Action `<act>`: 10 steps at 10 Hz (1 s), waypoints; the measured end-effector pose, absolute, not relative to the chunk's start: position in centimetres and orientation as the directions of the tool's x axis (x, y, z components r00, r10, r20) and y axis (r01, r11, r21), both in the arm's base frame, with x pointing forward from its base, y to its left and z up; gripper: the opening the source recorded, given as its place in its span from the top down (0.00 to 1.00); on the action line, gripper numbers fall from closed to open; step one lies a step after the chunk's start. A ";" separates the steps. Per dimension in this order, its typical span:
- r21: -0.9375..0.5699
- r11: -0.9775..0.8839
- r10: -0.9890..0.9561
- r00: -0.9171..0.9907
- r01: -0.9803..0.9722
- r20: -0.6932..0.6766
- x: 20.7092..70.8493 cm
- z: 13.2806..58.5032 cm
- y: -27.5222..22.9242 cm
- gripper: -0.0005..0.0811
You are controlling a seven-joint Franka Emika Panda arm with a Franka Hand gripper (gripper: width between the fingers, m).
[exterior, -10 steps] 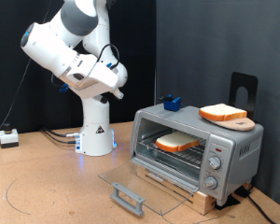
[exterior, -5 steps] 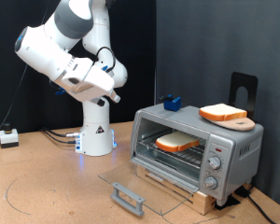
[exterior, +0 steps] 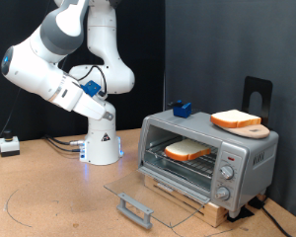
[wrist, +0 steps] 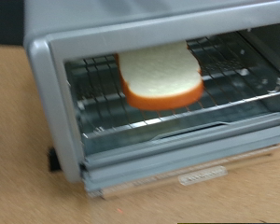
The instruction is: Make a piece of toast with the oven
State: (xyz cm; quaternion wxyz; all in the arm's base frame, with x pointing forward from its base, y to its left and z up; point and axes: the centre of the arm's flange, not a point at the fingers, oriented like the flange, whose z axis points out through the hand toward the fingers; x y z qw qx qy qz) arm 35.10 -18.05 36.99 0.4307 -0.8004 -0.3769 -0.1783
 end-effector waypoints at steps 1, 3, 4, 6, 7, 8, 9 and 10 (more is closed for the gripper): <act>-0.578 -0.357 0.435 0.678 0.734 0.593 35.0 36.9 -17.9 0.00; -0.720 -0.393 0.300 0.820 0.572 0.487 35.1 37.3 -17.1 0.00; -0.793 -0.393 0.245 0.884 0.465 0.397 35.0 37.5 -16.7 0.00; -0.886 -0.391 0.169 0.966 0.249 0.197 34.5 37.9 -16.2 0.00; -0.879 -0.389 0.181 0.958 0.277 0.222 34.5 37.8 -16.2 0.00; -0.892 -0.404 0.161 0.976 0.201 0.147 34.5 37.6 -16.1 0.00; -0.888 -0.450 0.103 0.993 0.095 0.054 35.1 37.2 -16.1 0.00; -0.864 -0.503 0.036 0.999 0.026 0.009 35.8 36.7 -16.1 0.00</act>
